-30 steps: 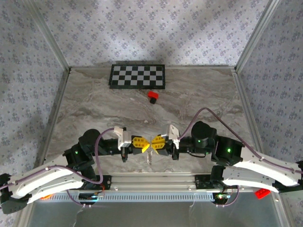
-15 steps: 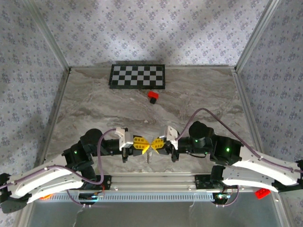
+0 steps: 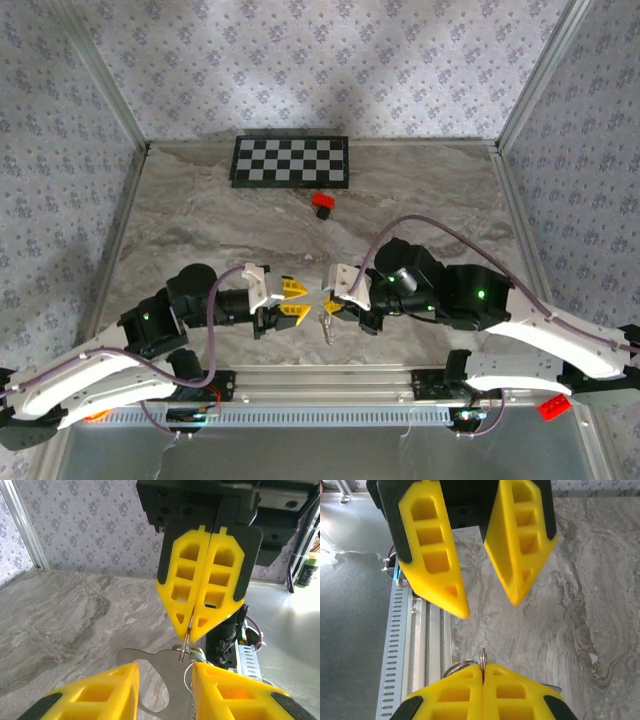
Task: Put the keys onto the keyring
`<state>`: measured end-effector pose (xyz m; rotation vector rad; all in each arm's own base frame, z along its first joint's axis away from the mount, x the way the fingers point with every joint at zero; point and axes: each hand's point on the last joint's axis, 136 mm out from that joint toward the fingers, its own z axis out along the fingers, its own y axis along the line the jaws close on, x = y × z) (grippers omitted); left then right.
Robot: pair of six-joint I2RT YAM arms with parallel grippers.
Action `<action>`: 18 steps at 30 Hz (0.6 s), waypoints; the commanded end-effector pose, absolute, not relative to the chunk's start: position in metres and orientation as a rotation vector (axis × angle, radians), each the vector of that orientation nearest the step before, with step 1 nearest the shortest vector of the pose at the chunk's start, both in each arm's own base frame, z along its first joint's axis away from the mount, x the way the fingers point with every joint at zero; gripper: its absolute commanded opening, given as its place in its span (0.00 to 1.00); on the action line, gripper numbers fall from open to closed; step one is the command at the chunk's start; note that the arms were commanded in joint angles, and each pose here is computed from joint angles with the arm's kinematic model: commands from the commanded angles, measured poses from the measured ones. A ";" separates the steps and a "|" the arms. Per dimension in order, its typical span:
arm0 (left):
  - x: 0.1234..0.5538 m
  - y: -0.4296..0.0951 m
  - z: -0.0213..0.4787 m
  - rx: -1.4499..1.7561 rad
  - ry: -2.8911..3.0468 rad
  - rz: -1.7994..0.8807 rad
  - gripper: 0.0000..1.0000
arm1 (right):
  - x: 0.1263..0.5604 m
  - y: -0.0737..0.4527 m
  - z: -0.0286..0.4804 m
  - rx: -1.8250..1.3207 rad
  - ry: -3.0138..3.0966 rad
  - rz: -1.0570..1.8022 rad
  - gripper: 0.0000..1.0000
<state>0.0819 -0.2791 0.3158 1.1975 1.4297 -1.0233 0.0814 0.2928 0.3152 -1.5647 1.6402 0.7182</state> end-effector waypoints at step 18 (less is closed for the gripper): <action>0.086 -0.295 0.314 1.213 1.423 -1.042 0.26 | 0.084 0.302 0.321 -1.586 1.625 0.742 0.00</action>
